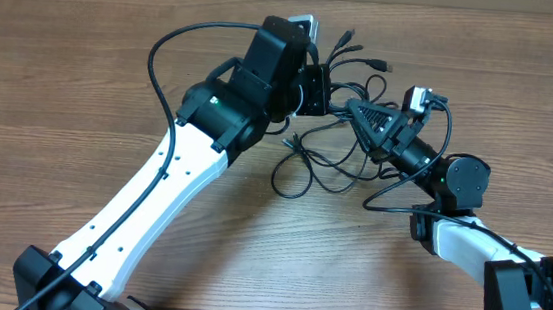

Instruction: Untangle cables

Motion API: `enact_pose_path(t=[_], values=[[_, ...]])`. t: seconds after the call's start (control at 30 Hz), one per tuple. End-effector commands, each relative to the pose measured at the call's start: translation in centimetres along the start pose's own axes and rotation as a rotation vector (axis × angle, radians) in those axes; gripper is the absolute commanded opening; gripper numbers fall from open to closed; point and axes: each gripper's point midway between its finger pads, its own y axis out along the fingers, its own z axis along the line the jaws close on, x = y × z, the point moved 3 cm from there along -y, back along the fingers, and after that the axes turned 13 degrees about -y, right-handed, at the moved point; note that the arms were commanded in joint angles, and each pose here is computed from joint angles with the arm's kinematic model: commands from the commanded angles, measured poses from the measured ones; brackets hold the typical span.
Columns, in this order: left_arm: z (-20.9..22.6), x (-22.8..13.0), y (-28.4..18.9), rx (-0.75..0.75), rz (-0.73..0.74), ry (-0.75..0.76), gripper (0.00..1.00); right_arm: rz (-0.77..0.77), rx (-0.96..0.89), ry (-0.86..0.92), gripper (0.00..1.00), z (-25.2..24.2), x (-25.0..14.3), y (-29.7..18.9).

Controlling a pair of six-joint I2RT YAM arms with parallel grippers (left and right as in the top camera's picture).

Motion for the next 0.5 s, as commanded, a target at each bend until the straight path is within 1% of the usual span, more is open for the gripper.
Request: enact_pose_path(t=[0.0,0.17,0.3,0.43,0.47], values=[[0.09,1.18,-0.37,0.026,-0.057,0.004,0.04,-0.013,0.016,-0.022,0.32,0.64,0.36,0.17],[0.34,1.48,-0.45,0.016,-0.047,-0.011,0.04,-0.014,0.016,-0.026,0.31,0.64,0.37,0.17],[0.32,1.46,-0.45,0.015,-0.046,-0.010,0.04,-0.014,0.016,-0.026,0.18,0.63,0.38,0.16],[0.09,1.22,-0.44,0.000,-0.030,-0.009,0.04,-0.014,0.016,-0.030,0.12,0.63,0.38,0.16],[0.05,1.17,-0.44,-0.003,-0.026,-0.009,0.04,-0.014,0.016,-0.030,0.08,0.64,0.37,0.17]])
